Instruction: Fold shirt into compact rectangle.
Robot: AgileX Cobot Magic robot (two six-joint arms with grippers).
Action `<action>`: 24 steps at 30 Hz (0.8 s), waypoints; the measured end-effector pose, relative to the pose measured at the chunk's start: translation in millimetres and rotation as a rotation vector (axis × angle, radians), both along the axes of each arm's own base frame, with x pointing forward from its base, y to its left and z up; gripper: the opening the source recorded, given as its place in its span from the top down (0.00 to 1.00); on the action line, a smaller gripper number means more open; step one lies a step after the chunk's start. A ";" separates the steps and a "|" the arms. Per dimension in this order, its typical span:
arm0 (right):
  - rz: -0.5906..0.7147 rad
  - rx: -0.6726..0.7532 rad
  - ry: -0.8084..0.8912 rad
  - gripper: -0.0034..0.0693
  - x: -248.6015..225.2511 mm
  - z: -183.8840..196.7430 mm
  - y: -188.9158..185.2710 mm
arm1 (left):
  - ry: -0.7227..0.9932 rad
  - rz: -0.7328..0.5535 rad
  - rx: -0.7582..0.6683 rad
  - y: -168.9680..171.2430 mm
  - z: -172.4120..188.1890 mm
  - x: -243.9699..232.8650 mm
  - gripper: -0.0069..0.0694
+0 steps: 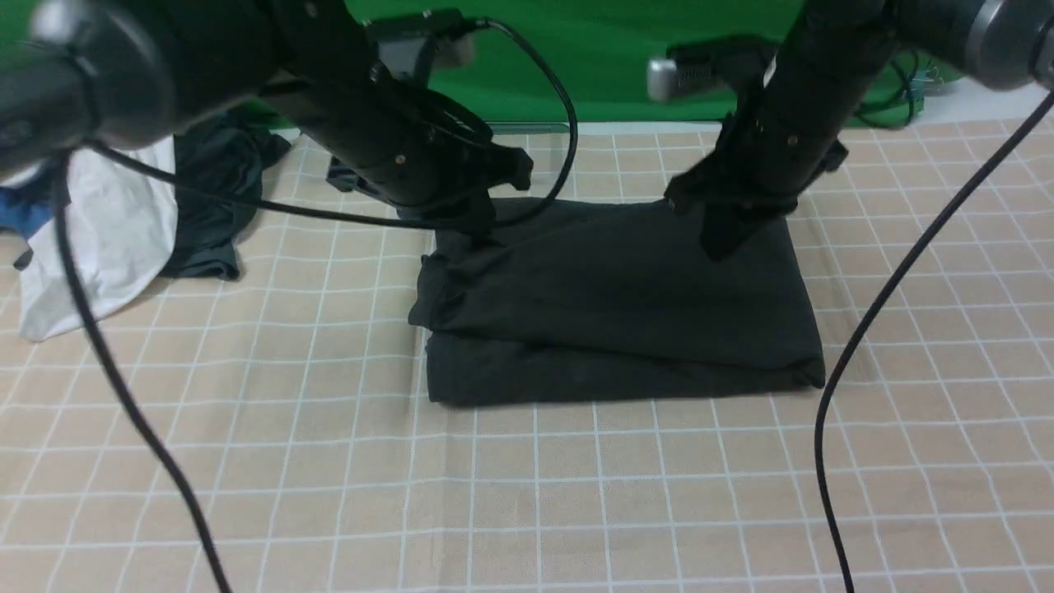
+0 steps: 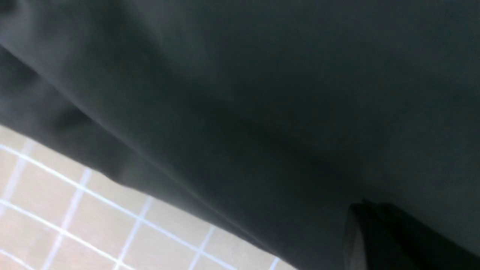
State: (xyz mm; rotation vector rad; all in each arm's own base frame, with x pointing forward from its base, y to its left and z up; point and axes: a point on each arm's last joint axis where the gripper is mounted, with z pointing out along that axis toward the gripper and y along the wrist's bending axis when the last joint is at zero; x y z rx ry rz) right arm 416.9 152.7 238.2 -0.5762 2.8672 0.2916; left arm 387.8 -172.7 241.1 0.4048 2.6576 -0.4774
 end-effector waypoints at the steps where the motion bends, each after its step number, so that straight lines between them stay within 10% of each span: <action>1: -0.002 -0.006 0.017 0.90 -1.9 -7.6 -0.7 | 0.012 0.001 0.008 -0.4 -7.8 3.3 0.89; 10: -0.004 -0.099 0.142 0.90 -25.0 -69.9 -13.8 | 0.251 0.119 0.078 22.7 -77.1 19.0 0.89; 24: 0.012 -0.090 0.084 0.90 -29.2 -54.5 -17.1 | 0.016 0.176 0.060 32.7 -3.9 21.8 0.89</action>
